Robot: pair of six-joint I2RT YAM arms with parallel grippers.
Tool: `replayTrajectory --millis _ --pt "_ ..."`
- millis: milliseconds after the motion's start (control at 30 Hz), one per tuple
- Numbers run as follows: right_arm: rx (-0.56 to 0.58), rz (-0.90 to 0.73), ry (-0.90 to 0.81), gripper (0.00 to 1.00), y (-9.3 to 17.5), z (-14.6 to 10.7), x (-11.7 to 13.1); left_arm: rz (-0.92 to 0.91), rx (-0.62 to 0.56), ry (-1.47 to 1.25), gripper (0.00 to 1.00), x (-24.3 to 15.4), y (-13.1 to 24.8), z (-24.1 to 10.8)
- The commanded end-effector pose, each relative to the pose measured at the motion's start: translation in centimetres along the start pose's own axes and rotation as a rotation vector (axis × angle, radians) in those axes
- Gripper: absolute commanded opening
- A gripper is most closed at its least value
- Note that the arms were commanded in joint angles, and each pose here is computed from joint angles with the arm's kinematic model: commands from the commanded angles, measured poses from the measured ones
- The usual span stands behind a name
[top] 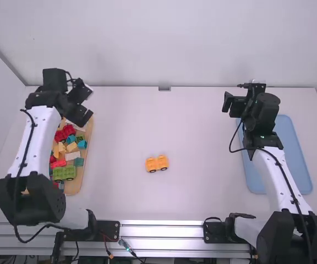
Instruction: Assemble lego blocks to make yellow taxi
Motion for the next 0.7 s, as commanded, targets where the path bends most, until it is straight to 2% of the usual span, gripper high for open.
replayTrajectory --millis 0,200,333,400,533,667 --pt "-0.029 0.010 0.002 0.99 0.0 1.4 0.5 -0.072 0.053 0.012 0.99 1.0 -2.4 -2.6" --pt "-0.026 0.010 0.003 0.99 0.0 1.4 0.5 -0.212 0.181 -0.015 1.00 1.5 -7.6 -7.3" --pt "-0.025 0.014 0.002 0.99 0.0 1.3 0.5 -0.303 0.235 -0.046 0.81 1.1 -9.9 -9.7" --pt "-0.026 0.013 0.002 0.99 0.0 1.3 0.5 -0.354 0.264 -0.073 0.68 0.3 -10.6 -10.6" --pt "-0.025 0.016 0.003 0.99 0.0 1.3 0.6 -0.395 0.298 -0.052 0.64 -0.4 -11.8 -12.2" --pt "-0.023 0.039 0.011 0.99 -0.1 1.2 1.6 -0.428 0.308 -0.103 0.54 -1.3 -12.6 -13.4"
Point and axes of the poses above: each hand's point on the last joint's axis, 136 mm out from that joint toward the fingers, its own y axis back along the fingers, its own x axis along the line the jaws close on, z = x × y, the point moved 3 cm from there along y, back along the fingers, and after that the axes turned 11 degrees about -y, right-handed, at the moved point
